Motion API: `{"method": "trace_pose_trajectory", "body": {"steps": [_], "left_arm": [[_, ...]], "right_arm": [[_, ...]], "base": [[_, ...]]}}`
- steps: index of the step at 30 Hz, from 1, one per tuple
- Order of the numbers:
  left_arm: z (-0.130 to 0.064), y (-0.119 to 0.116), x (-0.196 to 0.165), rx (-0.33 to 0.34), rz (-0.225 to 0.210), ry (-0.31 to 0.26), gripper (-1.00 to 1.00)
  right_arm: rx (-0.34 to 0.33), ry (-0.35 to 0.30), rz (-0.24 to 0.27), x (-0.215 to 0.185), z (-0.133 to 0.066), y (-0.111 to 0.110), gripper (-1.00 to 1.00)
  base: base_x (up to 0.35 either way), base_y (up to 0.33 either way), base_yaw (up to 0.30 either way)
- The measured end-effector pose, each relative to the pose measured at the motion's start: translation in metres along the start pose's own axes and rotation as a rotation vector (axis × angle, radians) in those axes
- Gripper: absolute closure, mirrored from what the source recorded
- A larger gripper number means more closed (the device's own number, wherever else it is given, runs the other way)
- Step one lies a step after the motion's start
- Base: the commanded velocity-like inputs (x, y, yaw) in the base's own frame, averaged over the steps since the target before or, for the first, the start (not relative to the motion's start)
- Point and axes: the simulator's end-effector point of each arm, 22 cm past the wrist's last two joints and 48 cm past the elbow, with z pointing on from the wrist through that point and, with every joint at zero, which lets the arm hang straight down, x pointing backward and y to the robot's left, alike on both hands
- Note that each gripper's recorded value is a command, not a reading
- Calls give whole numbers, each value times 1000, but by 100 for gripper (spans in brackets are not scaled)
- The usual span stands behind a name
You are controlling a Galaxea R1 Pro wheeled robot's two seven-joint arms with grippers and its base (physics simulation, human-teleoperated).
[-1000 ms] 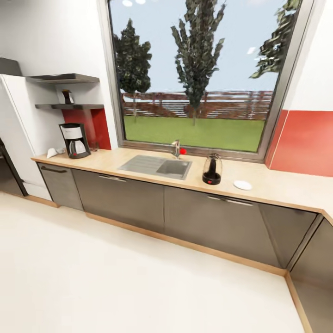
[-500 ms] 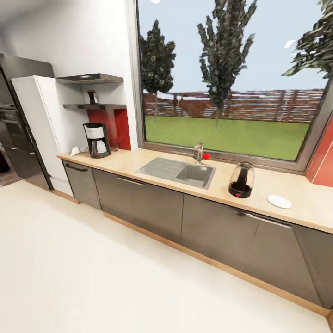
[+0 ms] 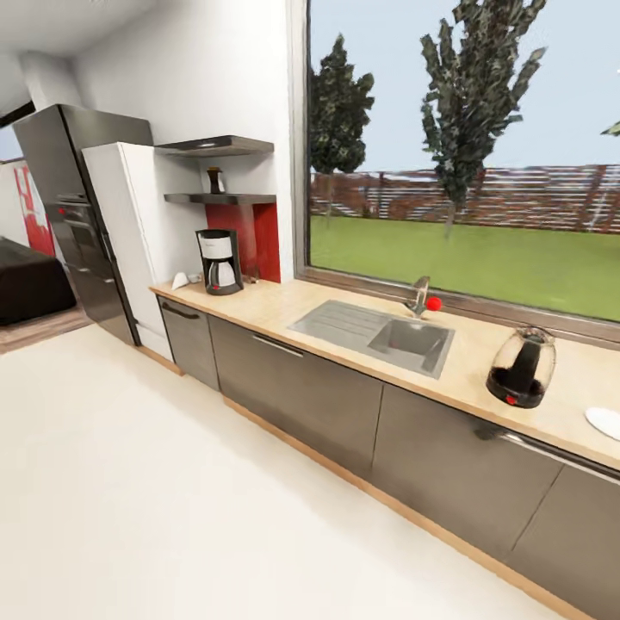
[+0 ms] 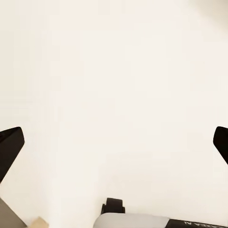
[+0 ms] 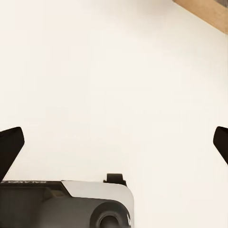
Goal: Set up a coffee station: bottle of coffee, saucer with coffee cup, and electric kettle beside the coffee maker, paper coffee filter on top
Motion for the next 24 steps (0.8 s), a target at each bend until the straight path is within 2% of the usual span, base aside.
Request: {"method": "trace_pose_trajectory", "body": {"steps": [24], "left_arm": [[0,0,0,0,0,0,-100]], "right_arm": [[-2,1,1,0,0,1,-100]], "base": [[336,0,277]]}}
